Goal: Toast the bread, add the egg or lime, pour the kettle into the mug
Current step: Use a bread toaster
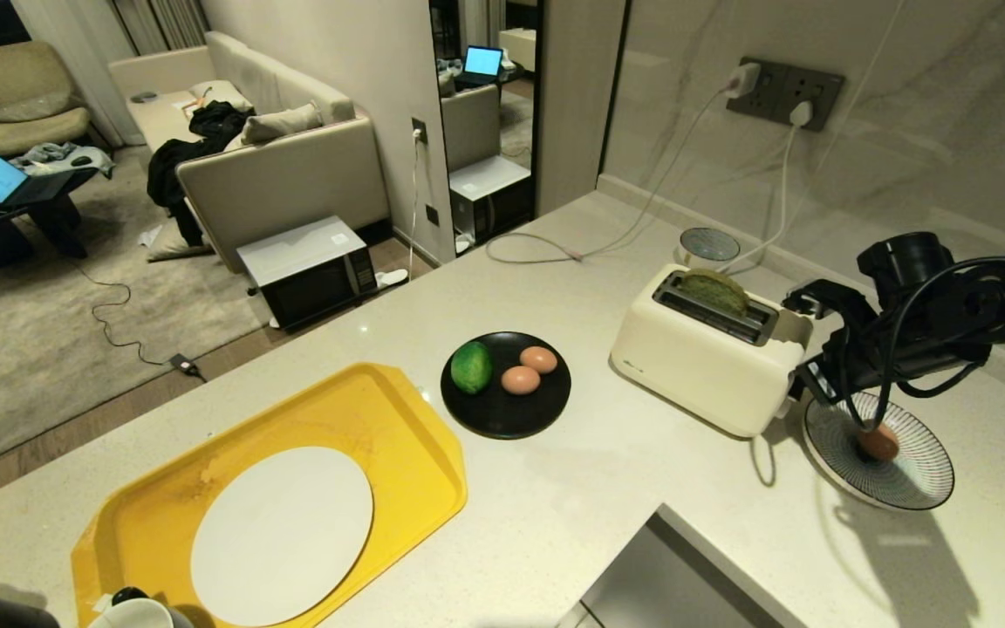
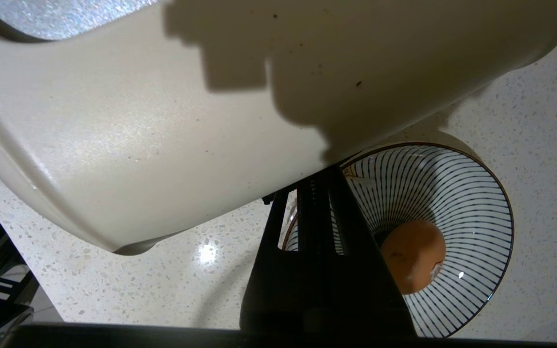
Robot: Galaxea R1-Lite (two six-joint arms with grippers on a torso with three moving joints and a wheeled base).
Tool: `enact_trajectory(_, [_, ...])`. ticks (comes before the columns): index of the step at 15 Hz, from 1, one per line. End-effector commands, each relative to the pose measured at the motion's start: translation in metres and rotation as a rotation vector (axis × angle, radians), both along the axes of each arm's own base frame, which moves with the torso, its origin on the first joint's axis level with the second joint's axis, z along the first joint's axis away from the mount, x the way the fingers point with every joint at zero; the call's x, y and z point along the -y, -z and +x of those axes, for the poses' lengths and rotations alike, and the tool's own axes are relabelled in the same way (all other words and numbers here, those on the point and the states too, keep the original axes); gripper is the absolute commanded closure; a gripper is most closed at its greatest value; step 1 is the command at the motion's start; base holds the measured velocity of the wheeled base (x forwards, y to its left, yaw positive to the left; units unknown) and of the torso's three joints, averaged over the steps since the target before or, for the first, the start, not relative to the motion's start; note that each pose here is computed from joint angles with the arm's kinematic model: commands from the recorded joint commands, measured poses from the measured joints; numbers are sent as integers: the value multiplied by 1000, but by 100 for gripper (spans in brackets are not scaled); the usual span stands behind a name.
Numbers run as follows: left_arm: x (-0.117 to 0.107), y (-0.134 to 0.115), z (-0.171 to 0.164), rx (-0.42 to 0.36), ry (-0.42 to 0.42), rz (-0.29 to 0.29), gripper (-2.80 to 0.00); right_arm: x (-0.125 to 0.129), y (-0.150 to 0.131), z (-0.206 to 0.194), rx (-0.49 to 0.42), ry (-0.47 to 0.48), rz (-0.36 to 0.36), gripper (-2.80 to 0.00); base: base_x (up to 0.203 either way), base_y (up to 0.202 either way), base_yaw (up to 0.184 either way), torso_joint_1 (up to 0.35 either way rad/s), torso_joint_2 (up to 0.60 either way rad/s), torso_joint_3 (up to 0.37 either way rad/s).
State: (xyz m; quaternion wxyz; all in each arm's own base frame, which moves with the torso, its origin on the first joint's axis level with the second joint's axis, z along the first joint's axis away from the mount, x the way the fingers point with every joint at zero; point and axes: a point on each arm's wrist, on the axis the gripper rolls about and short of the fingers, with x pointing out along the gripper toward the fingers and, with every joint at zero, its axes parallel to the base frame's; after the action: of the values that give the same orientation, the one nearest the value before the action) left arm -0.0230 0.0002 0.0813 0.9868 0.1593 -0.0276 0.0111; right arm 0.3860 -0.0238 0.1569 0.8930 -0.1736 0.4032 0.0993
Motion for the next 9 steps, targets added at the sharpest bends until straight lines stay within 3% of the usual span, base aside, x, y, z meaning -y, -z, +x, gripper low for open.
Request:
enact_trajectory(1, [0,0,0,3,-1,2,0,0,1,0,-5,-3,-1,0,0,0,0,0,0,0])
enact_trajectory(9, [0,0,0,3,-1,2,0,3,3,0,-9,4,0,0,0,0,0,0,0,0])
